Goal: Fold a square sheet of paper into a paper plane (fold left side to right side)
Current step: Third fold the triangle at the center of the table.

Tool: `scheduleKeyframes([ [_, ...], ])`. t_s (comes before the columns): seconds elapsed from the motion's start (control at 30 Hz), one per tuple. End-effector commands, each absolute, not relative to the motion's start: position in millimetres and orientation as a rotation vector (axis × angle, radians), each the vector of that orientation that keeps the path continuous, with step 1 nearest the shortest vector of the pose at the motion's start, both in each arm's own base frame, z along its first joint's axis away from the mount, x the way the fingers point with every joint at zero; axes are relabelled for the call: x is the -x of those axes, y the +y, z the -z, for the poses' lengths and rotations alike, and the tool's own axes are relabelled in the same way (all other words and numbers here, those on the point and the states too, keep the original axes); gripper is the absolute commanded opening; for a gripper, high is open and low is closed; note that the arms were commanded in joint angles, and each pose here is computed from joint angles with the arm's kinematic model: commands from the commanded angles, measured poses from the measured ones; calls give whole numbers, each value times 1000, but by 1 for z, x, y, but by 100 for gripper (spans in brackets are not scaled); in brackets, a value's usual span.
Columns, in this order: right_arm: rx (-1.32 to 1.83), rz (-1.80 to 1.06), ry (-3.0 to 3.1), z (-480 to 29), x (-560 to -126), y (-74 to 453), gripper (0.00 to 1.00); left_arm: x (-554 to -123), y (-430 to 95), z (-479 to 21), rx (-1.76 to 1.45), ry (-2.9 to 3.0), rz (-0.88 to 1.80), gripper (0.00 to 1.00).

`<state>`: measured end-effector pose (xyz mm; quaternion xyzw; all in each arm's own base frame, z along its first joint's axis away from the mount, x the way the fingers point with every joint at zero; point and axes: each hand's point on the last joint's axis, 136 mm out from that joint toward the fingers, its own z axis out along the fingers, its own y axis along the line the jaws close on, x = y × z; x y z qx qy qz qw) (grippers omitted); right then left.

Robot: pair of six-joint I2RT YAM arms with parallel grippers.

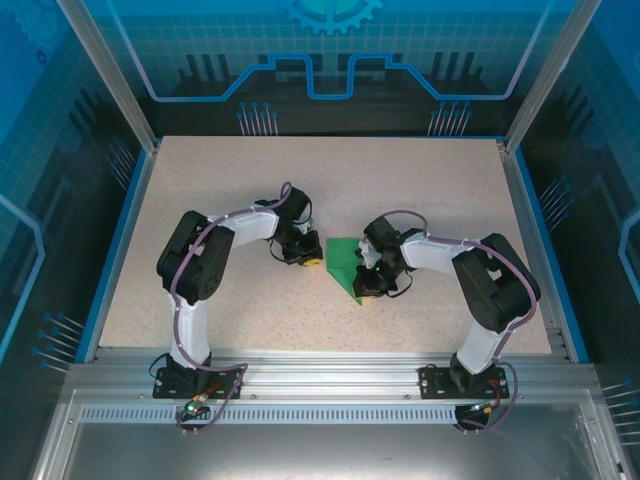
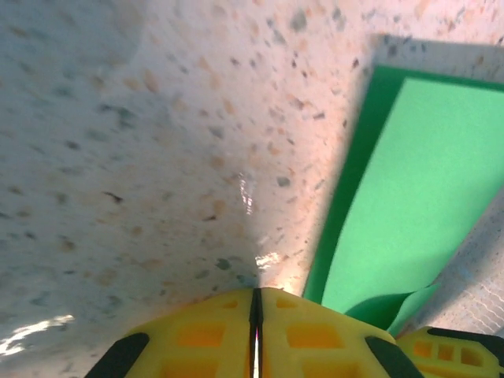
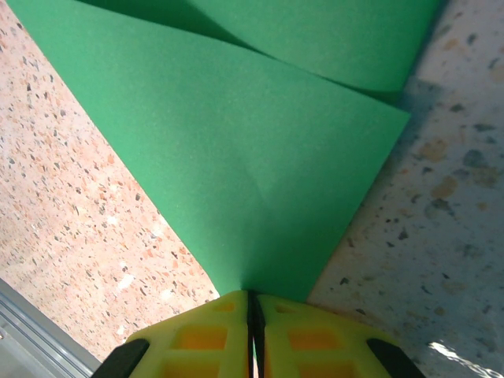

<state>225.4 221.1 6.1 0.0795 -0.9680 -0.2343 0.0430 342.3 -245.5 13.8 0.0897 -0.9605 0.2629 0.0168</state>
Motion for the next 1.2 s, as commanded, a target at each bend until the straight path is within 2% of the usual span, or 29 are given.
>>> scheduleKeyframes([
  [0.0, -196, 334, -2894, 29, -187, 172, 11, -354, -225, -32, -283, -3080, -742, 13],
  [0.23, -185, 331, -2901, 29, -190, 172, 11, -330, -257, -84, -167, -3065, -988, 15],
  [0.5, -180, 327, -2895, 30, -190, 172, 11, -298, -312, -65, -39, -2936, -1069, 16],
  [0.7, -180, 327, -2891, 31, -189, 173, 11, -301, -324, -44, -15, -2920, -1014, 15],
  [0.93, -185, 369, -2907, 24, -194, 178, 11, -296, -302, -6, -36, -2959, -785, 15],
  [1.17, -180, 530, -2965, -11, -210, 198, 12, -291, -289, 15, -75, -2965, -666, 14],
])
